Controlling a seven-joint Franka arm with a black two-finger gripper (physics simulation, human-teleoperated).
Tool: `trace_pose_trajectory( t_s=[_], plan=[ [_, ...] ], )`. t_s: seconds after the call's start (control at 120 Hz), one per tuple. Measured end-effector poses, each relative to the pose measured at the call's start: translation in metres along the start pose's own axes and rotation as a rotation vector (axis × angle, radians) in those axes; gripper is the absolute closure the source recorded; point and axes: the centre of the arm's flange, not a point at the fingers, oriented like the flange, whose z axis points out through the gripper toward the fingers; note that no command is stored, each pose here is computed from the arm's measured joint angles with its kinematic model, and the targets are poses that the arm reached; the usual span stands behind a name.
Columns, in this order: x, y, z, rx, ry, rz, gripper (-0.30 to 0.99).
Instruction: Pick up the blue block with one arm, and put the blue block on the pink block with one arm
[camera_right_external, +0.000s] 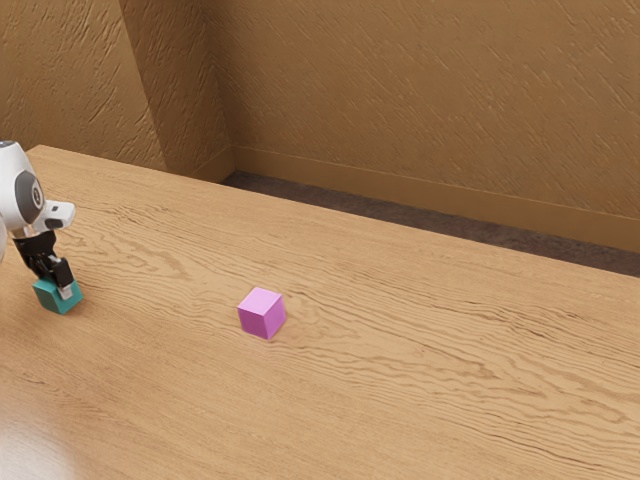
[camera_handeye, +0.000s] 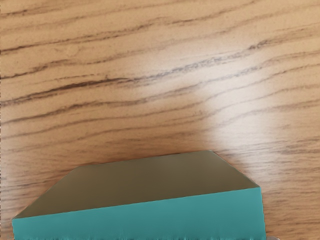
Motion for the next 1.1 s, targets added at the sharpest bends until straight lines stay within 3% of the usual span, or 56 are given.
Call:
trace_pose_trajectory(
  t_s=[0.183,0.675,0.933,1.1],
  plan=[
    [-0.001,0.0,0.0,0.002,-0.001,0.0,0.31],
    [0.012,0.021,-0.05,0.036,0.009,0.012,0.31],
    [0.037,0.08,-0.089,0.005,0.0,-0.013,0.32],
    [0.081,0.165,-0.116,0.008,-0.007,0.06,0.34]
  ],
)
